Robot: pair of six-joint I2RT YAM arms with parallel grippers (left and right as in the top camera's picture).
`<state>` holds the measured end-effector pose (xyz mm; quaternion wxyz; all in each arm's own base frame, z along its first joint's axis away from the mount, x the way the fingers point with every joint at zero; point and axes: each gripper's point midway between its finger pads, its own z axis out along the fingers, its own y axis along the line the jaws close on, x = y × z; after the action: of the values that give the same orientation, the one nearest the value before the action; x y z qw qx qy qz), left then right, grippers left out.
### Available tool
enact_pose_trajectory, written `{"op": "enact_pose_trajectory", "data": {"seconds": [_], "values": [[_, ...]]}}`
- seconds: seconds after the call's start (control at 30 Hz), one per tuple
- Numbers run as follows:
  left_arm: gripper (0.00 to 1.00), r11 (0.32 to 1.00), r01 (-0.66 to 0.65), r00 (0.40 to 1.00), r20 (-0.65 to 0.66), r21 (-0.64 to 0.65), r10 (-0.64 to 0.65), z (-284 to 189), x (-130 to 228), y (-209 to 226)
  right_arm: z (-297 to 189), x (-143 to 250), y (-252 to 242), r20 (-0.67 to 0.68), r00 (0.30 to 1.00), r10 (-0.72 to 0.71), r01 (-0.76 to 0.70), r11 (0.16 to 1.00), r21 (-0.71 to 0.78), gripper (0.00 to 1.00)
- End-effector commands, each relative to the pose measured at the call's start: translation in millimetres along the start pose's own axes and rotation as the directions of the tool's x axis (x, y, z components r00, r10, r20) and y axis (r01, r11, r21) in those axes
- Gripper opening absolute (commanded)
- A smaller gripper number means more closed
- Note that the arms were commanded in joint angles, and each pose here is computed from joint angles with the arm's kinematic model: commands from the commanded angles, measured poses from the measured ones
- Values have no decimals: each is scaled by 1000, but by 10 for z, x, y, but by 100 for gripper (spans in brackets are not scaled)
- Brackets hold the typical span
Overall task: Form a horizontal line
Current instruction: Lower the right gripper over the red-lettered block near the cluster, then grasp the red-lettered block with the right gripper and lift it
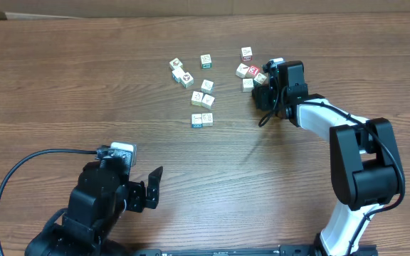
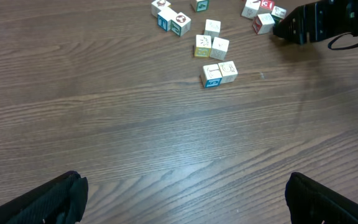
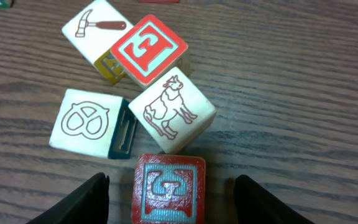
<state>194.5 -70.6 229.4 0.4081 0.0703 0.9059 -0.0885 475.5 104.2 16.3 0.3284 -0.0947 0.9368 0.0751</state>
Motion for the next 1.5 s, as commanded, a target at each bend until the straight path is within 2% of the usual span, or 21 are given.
{"op": "enact_pose_trajectory", "data": {"seconds": [0.0, 0.7, 1.47], "values": [[100, 1000, 10, 1000, 7, -7, -10, -6, 3, 11, 12, -111, -9, 27, 1000, 1, -2, 1000, 14, 60], [99, 1000, 10, 1000, 7, -7, -10, -6, 3, 11, 32, -107, 5, 28, 999, 22, -22, 1000, 10, 46], [100, 1000, 10, 1000, 7, -7, -10, -6, 3, 11, 99, -54, 56, 18, 1000, 12, -12, 1000, 19, 44]]}}
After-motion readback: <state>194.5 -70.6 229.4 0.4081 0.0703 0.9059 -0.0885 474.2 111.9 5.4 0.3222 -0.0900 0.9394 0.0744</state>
